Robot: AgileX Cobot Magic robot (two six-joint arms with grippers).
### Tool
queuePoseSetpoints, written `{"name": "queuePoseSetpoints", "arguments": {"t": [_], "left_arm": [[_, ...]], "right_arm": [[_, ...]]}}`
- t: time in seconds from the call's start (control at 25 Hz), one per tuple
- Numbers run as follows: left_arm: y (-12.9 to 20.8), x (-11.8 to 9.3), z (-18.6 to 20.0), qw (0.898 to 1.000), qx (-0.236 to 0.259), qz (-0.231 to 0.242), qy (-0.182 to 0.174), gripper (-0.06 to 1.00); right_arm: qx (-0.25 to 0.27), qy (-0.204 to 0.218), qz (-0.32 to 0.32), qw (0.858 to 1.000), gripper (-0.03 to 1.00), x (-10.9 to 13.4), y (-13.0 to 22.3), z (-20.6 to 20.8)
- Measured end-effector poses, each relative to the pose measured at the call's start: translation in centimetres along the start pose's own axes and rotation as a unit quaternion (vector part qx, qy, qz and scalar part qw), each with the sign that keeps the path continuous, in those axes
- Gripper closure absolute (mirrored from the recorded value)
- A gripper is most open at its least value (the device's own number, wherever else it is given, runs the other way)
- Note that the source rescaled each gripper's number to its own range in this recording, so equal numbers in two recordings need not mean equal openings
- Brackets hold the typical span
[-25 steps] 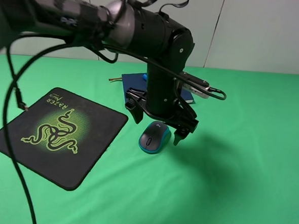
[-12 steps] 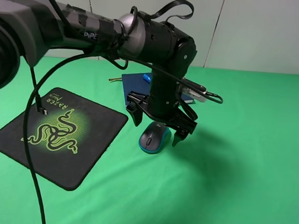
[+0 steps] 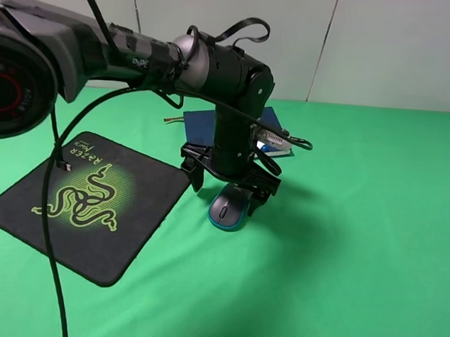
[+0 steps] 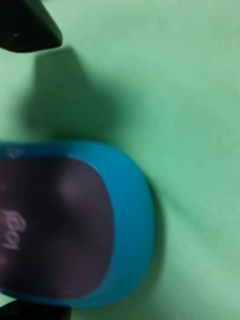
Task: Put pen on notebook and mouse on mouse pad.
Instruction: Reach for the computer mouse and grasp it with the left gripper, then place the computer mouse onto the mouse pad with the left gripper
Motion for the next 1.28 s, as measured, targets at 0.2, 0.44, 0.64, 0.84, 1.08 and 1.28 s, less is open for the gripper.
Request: {"name": "queuePoseSetpoints", "arguments": {"t": [0.2,0.44,0.64,0.84,1.08,1.28], "left_arm": [[-0.2,-0.3,-0.5,1.000,-0.003,0.003,0.007,0.02],[-0.2,-0.3,-0.5,1.000,-0.005,-0.004,0.009,0.55],[-0.3,-0.4,-0.5,1.000,-0.006,-0.004,0.011,0.94],[-0.3,-0.4,-0.5,1.000,-0.005,-0.004,0.011,0.94],[-0.3,-0.4,-0.4,1.000,-0.004,-0.005,0.011,0.94],[-0.9,-0.5,1.4,1.000,0.001,-0.005,0.010,0.94]], "right_arm": [[0.000,0.000,0.000,1.000,-0.03,0.0,0.0,0.0],[0.000,0.000,0.000,1.000,-0.03,0.0,0.0,0.0],[0.000,-0.001,-0.001,1.000,-0.03,0.0,0.0,0.0],[0.000,-0.001,-0.001,1.000,-0.03,0.0,0.0,0.0],[0.000,-0.001,-0.001,1.000,-0.03,0.0,0.0,0.0],[0.000,-0.001,-0.001,1.000,-0.03,0.0,0.0,0.0]]}}
Point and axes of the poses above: a point on each arm's last joint axis where the gripper is mounted, z pointing back along that axis away from the gripper, x along the wrist's bending axis when the last joint is at zero, y = z × x, the point moved 7 cm from there along -z, pointing out along that axis toward the gripper, and after that the axes turned 10 degrees about -z, right-handed, at the moved point
